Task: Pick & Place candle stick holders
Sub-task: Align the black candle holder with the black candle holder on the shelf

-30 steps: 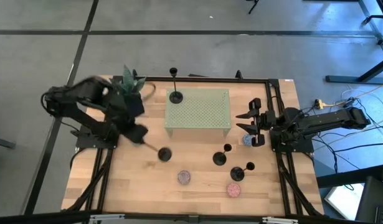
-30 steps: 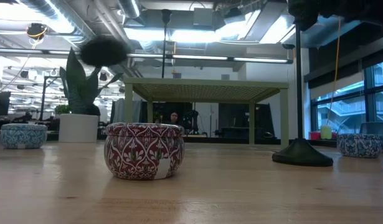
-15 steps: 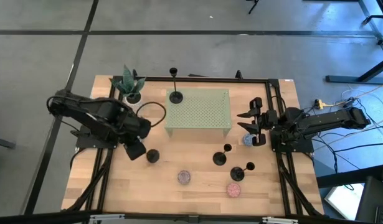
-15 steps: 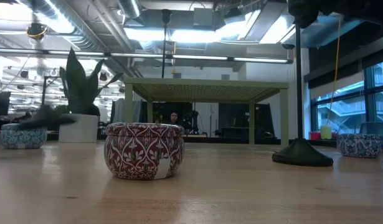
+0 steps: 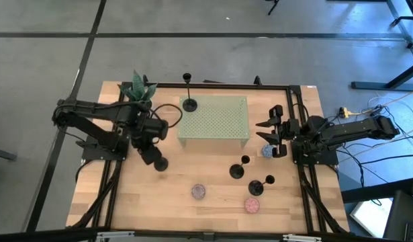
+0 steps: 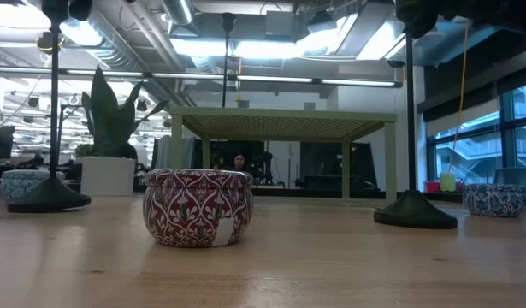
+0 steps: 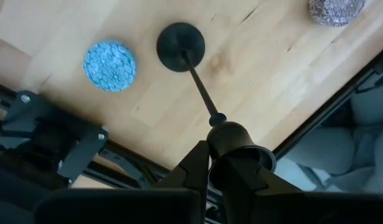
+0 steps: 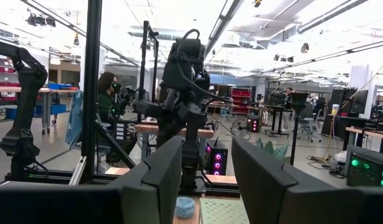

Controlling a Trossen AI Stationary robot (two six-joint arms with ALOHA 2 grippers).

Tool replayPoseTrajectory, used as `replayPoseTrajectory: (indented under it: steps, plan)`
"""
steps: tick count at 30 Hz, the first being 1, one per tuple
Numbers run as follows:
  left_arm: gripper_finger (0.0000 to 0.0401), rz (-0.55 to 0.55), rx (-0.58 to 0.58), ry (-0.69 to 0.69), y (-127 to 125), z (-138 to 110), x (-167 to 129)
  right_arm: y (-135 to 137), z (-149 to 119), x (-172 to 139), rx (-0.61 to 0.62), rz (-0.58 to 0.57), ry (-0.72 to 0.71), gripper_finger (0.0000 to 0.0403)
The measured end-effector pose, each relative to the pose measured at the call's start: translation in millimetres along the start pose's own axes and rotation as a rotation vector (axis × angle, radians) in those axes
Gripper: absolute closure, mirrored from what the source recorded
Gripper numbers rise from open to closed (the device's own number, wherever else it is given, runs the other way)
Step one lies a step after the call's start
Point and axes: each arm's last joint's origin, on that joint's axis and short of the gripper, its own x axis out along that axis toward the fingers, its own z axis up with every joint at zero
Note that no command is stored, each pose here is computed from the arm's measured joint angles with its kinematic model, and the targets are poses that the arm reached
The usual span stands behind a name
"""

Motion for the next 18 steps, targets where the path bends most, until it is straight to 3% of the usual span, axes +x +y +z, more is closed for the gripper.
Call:
replayPoseTrajectory:
  steps: [5, 18]
  plan:
    - [0.0365, 0.015, 0.107, -0.012, 1.0, 1.5, 0.5, 0.0, -0.3, 0.0, -0.001, 0.0, 0.003, 0.0258]
    - [0.0294, -0.029, 0.088, 0.031, 2.6, 3.8, 0.2, 0.1, -0.8, 0.0, -0.001, 0.001, 0.008, 0.0258]
